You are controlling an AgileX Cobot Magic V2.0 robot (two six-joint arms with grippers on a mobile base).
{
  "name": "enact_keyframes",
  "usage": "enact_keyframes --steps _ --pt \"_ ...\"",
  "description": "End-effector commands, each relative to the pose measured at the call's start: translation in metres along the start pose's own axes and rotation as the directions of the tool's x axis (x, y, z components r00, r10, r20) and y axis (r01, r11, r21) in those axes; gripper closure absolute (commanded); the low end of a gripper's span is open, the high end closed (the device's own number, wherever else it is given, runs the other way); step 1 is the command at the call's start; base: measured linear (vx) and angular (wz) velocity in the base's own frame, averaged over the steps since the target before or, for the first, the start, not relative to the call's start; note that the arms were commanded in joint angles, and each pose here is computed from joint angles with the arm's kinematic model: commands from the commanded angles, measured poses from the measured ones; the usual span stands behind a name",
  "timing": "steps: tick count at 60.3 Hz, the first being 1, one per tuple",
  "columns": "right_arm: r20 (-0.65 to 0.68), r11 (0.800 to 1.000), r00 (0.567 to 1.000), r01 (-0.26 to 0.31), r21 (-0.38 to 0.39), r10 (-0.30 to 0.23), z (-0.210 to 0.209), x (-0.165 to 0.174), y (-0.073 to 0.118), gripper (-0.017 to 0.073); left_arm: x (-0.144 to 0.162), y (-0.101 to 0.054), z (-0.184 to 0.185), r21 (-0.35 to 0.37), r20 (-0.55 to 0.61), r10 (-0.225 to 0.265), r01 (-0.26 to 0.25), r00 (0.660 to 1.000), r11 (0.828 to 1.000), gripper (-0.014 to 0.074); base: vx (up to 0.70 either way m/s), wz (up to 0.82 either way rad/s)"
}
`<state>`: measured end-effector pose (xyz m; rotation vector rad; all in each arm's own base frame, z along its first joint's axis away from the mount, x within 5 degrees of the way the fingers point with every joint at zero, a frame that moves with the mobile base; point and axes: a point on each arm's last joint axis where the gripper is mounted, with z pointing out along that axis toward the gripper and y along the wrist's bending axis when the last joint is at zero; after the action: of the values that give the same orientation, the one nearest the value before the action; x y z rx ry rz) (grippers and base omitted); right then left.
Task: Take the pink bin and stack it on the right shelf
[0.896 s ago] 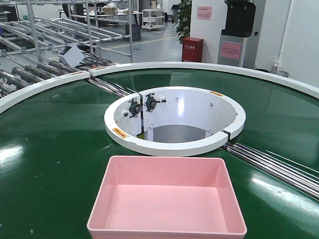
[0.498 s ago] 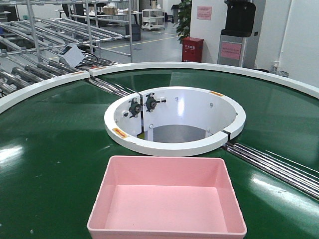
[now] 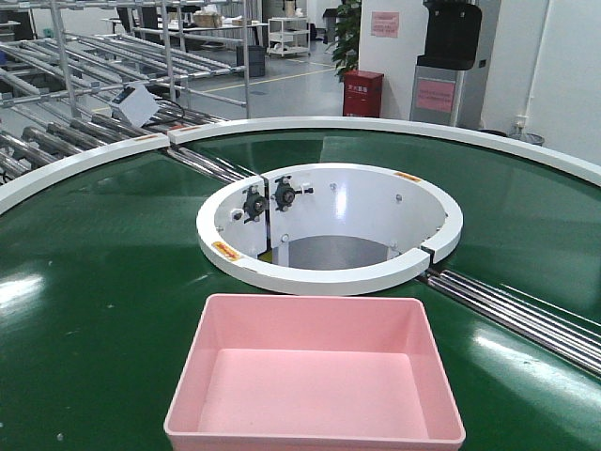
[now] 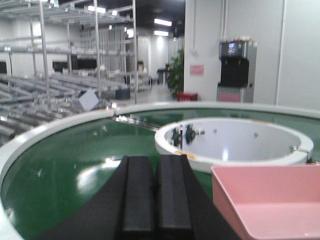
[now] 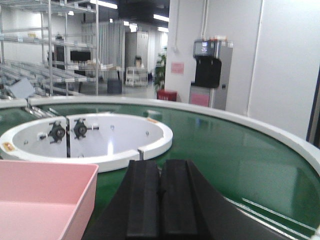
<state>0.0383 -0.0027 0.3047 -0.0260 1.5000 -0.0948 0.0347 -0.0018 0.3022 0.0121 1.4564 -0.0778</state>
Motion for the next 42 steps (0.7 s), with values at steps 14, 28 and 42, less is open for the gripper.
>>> enact_keyframes --steps 14,28,42 --pt "-0.446 1.0 0.895 0.008 -0.016 -0.014 0.054 -0.025 -0.003 0.0568 -0.025 -0.001 0.039 -0.018 -0.372 -0.022 0.017 0.928 1.0 0.0599 0.0 0.0" --pt "-0.62 0.999 0.784 -0.005 -0.043 -0.023 0.089 -0.009 0.001 0.0435 -0.009 -0.001 0.066 0.019 -0.524 0.064 -0.063 0.849 0.998 0.0456 0.0 0.0" --pt "-0.722 0.982 0.685 -0.05 -0.182 -0.099 0.12 -0.014 0.012 -0.0003 0.002 -0.018 0.101 0.208 -0.659 0.197 -0.075 0.726 0.975 0.0128 0.0 0.0"
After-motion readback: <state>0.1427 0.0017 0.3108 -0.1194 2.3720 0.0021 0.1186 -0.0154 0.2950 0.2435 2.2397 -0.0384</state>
